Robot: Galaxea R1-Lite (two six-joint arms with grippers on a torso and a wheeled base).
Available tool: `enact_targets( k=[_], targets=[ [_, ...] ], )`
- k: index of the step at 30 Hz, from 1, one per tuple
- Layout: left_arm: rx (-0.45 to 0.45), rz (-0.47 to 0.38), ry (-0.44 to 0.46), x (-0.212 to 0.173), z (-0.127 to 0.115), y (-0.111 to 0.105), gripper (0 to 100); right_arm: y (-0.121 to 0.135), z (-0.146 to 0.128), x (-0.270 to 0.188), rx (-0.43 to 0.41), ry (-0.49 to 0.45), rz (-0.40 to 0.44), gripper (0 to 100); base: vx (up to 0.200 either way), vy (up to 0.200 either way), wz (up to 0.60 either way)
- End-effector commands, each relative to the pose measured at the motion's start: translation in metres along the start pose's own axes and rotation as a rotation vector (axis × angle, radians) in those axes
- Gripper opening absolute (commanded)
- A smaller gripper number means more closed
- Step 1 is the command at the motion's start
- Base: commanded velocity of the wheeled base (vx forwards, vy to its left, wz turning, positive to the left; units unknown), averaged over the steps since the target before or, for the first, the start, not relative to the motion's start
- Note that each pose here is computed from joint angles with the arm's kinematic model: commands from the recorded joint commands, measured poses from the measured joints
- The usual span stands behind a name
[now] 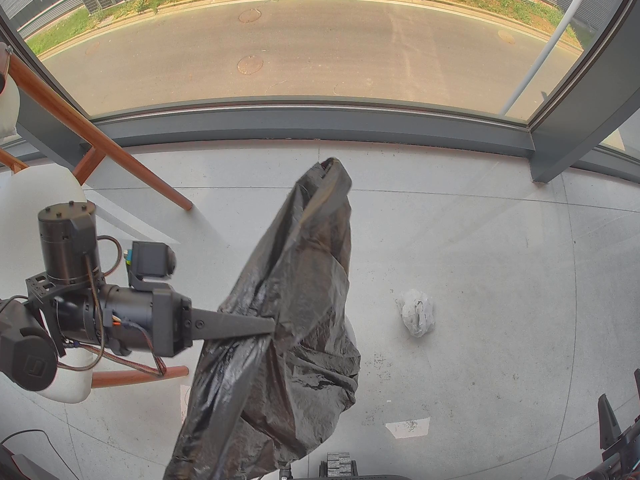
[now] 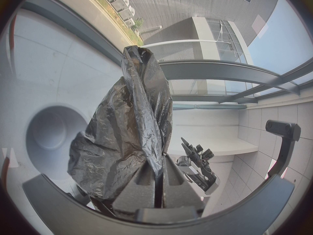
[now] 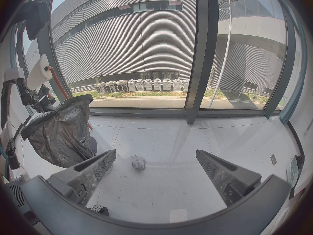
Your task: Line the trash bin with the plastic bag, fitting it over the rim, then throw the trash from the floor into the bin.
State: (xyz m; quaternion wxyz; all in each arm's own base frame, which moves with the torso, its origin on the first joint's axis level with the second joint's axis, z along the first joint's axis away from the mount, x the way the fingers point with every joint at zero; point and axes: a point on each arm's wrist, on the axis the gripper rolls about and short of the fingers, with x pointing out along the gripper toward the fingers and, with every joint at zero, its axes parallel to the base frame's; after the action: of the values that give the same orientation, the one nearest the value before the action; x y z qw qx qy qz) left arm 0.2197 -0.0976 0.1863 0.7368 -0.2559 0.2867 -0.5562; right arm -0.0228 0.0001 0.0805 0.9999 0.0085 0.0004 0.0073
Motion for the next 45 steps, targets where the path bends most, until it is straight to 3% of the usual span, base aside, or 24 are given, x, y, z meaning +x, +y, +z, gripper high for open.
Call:
enact_targets(
  k=[1,14,22,27,31,36,38,39,40,45],
  targets=[
    [0.048,0.014,-0.065,-0.02,0.008,-0.012,0,0.0,-0.005,0.001,0.0,0.007,0.001,100,0.0,0.0,0.0],
    [0.03,0.016,-0.05,-0.021,0.0,-0.009,0,0.0,-0.005,0.001,0.0,0.007,0.001,100,0.0,0.0,0.0],
    [0.05,0.071,-0.127,-0.041,0.009,-0.009,0,0.0,-0.005,0.001,0.0,0.007,0.002,100,0.0,0.0,0.0],
    [-0.001,0.095,-0.111,-0.05,-0.003,-0.019,0,0.0,-0.005,0.001,0.0,0.009,0.002,100,0.0,0.0,0.0],
    [-0.009,0.105,-0.096,-0.048,-0.01,-0.014,0,0.0,-0.005,0.001,0.0,0.012,0.002,100,0.0,0.0,0.0],
    [0.098,0.109,0.011,-0.024,-0.025,0.005,0,0.0,-0.005,0.001,0.0,0.009,0.001,100,0.0,0.0,0.0],
    [0.197,0.16,0.063,-0.009,-0.037,0.011,0,0.0,-0.005,0.001,0.0,0.007,0.002,100,0.0,0.0,0.0],
    [0.197,0.16,0.063,-0.009,-0.037,0.011,0,0.0,-0.005,0.001,0.0,0.007,0.002,100,0.0,0.0,0.0],
    [0.282,0.21,0.122,0.009,-0.048,0.015,0,0.0,-0.005,0.001,0.001,0.01,0.0,100,0.0,0.0,0.0],
    [0.348,0.293,0.177,0.045,-0.051,0.016,0,0.0,-0.005,0.0,-0.008,0.009,0.002,100,0.0,0.0,0.0]
  ],
)
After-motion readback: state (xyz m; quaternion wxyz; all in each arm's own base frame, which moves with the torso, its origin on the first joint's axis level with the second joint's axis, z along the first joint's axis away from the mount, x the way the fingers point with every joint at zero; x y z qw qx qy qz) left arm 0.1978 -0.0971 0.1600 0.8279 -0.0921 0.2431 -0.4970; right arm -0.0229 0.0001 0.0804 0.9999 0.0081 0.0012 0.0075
